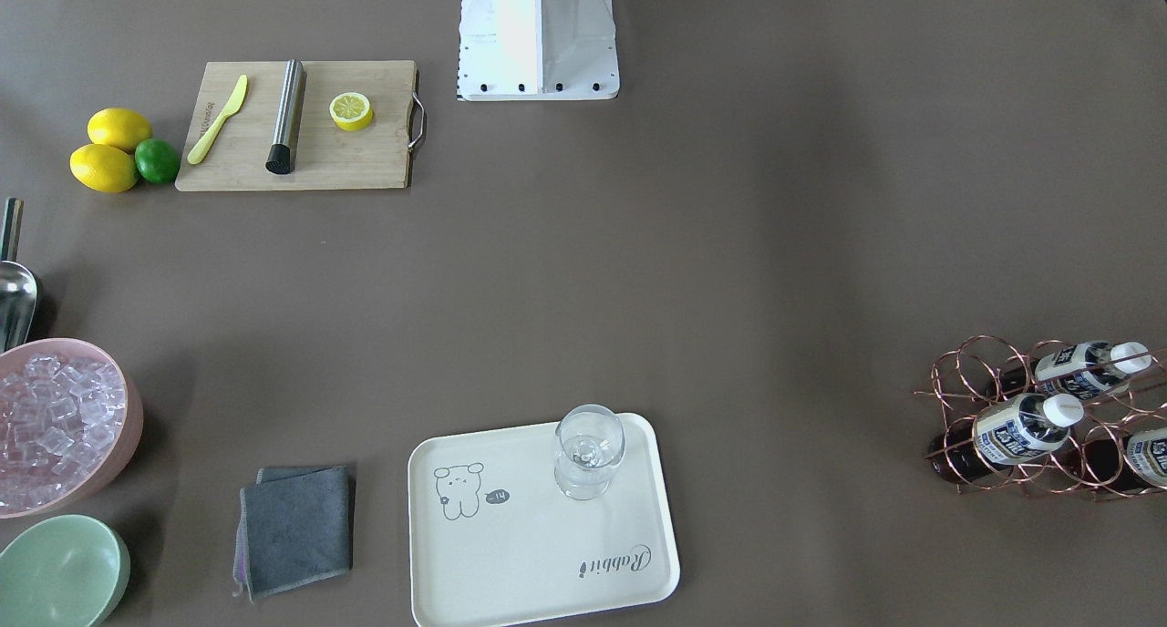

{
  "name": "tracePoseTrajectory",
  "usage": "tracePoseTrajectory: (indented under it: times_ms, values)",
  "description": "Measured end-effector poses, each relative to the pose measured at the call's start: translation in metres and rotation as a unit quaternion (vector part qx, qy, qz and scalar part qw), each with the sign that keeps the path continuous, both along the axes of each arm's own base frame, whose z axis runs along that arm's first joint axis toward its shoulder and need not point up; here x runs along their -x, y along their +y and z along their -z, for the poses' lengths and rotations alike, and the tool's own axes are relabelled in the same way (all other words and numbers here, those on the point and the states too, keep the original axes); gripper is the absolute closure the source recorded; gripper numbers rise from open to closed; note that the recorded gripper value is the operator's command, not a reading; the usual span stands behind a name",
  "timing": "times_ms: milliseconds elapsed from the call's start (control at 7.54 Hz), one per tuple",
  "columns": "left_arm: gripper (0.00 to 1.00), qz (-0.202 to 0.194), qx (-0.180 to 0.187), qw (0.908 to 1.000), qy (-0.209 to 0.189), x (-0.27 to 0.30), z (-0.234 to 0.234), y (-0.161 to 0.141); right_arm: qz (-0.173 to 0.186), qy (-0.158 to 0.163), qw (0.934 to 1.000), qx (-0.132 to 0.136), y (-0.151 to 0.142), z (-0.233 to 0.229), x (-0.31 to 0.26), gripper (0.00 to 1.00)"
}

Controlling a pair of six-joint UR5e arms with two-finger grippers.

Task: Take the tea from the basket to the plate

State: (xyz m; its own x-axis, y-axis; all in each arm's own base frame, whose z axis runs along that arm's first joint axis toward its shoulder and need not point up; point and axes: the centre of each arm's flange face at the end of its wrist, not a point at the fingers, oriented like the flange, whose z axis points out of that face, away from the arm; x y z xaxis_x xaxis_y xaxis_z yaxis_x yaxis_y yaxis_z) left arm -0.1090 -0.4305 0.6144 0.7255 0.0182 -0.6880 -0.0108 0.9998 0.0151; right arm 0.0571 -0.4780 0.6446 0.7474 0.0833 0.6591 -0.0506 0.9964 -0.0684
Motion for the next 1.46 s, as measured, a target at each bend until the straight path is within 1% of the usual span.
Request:
tracePoseTrajectory:
  times_ms: [265, 663, 928, 1193, 1326, 1459]
  values:
    - [0.02, 0.0, 0.003, 1.0, 0.001, 0.0, -0.002, 0.0, 0.002, -0.001, 1.0, -0.004, -0.001, 0.003, 0.0, 0.0]
    - [0.02, 0.002, 0.0, 1.0, 0.0, 0.002, 0.001, 0.001, 0.001, -0.007, 1.0, -0.001, -0.002, 0.003, 0.001, 0.0]
    - [0.02, 0.018, -0.003, 0.9998, 0.0, 0.015, 0.004, 0.004, 0.001, -0.012, 0.9999, 0.002, 0.0, 0.001, 0.003, 0.0]
    - [0.02, 0.031, 0.003, 0.9995, 0.0, 0.024, 0.006, 0.003, 0.001, -0.018, 0.9998, 0.006, 0.0, -0.002, 0.004, 0.0]
    - [0.02, 0.045, 0.021, 0.9988, 0.001, 0.026, 0.009, -0.001, 0.0, -0.018, 0.9998, 0.005, -0.001, -0.001, 0.004, 0.0]
    - [0.02, 0.086, 0.057, 0.9947, 0.002, 0.029, 0.02, -0.013, 0.0, -0.018, 0.9998, 0.004, -0.002, 0.0, 0.004, 0.0]
